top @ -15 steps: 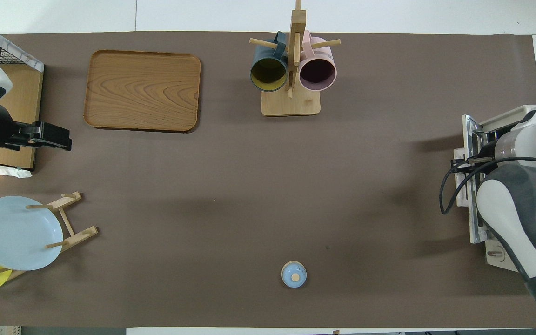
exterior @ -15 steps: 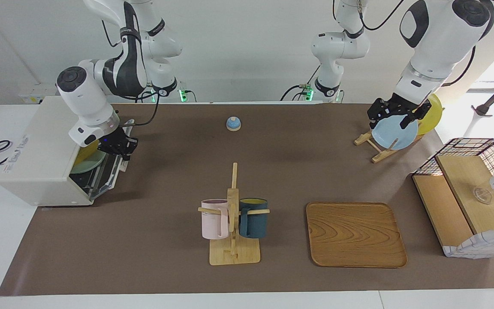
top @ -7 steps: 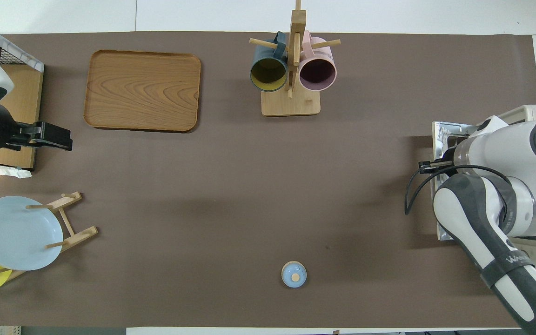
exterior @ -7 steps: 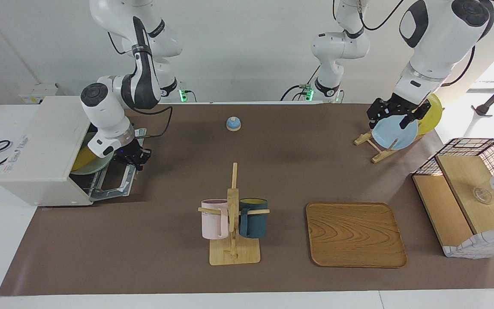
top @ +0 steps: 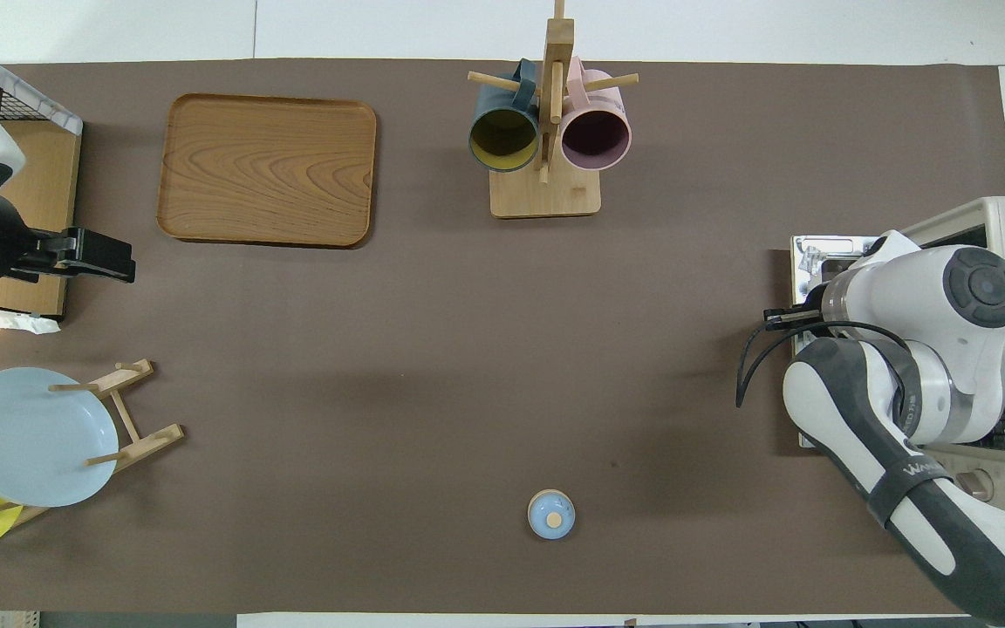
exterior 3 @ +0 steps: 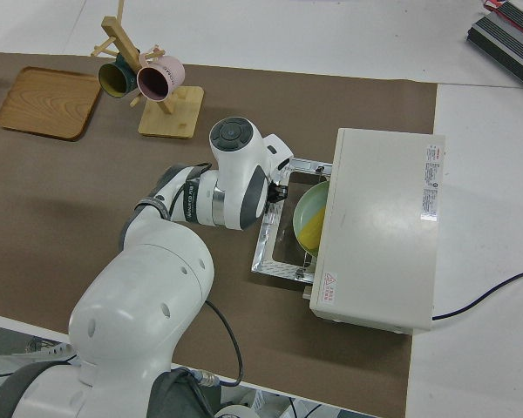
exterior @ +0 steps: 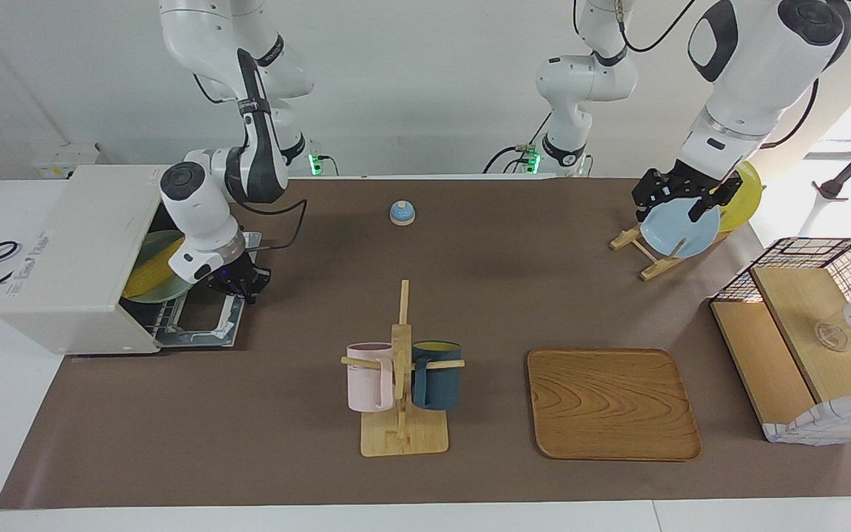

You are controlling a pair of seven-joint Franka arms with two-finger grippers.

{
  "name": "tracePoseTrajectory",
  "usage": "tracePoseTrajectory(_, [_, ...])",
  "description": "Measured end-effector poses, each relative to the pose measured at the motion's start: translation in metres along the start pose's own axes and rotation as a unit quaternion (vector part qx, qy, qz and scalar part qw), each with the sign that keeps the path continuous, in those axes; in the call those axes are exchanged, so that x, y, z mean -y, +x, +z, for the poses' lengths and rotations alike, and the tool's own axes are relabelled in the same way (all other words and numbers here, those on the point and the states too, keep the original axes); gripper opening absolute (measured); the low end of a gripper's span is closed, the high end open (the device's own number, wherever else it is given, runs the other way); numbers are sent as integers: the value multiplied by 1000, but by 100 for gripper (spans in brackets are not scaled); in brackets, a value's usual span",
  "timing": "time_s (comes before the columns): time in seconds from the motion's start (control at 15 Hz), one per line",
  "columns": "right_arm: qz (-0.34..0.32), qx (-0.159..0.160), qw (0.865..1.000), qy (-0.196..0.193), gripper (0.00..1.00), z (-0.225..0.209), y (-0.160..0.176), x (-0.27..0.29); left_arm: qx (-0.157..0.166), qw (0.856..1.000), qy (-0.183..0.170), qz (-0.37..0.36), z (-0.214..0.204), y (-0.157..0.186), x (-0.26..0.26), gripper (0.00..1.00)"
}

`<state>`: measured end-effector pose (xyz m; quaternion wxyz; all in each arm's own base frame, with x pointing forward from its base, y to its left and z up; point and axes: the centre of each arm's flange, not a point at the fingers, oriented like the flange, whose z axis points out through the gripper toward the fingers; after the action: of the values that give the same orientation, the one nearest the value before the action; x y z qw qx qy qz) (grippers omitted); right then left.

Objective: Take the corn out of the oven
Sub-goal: 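Pull the toaster oven door open with the right gripper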

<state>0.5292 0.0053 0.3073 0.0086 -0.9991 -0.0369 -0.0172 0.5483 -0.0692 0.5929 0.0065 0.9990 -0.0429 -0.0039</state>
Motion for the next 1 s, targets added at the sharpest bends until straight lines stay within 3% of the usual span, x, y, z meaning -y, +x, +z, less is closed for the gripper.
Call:
tracePoseTrajectory(0.74, [31,1,1000,1,1,1,4,22,0,1000,0,0,0,0,0,100])
tracePoseTrajectory(1.0, [29,26,999,3,1,-53,19,25,0,1000,0,0,0,0,0,100])
